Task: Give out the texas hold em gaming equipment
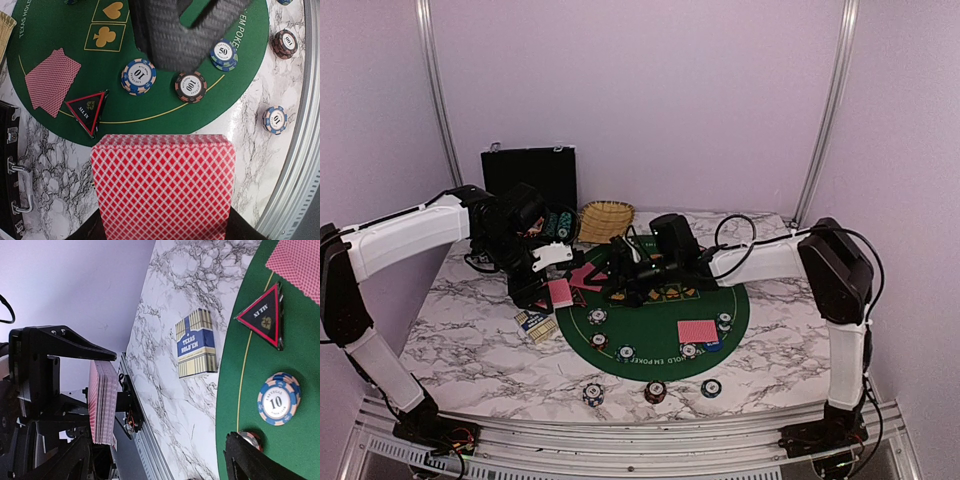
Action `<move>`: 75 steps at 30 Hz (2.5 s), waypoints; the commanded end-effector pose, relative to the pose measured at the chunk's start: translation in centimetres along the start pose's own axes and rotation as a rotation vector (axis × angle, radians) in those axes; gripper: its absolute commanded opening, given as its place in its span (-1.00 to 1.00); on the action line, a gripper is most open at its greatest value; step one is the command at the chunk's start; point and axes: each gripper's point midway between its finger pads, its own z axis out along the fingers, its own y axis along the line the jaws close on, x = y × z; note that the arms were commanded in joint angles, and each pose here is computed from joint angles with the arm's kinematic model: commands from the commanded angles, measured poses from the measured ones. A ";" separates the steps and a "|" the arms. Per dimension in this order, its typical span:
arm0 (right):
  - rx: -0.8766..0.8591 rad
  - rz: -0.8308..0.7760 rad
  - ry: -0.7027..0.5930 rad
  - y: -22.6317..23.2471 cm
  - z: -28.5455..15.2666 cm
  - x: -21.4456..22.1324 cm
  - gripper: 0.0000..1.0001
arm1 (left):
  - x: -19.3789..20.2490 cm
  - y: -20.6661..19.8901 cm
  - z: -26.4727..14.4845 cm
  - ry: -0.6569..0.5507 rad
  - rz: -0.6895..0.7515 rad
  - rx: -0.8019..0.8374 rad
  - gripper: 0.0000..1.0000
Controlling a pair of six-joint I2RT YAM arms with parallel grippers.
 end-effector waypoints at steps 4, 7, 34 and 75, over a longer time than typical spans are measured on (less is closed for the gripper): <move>-0.135 -0.024 0.007 3.7 2.3 -0.5 0.85 | -0.9 0.1 -0.9 -0.032 -0.002 0.003 -1.00; -0.149 -0.017 0.016 3.7 3.0 -0.6 0.85 | -1.0 0.1 -0.8 -0.034 -0.004 0.004 -1.00; -0.239 0.046 0.093 3.3 9.0 0.2 0.81 | -1.1 -0.2 -0.6 -0.044 -0.003 0.021 -1.00; -0.225 0.007 0.033 5.1 2.9 -1.0 0.08 | -0.6 -0.3 -0.4 -0.031 -0.003 0.019 -1.00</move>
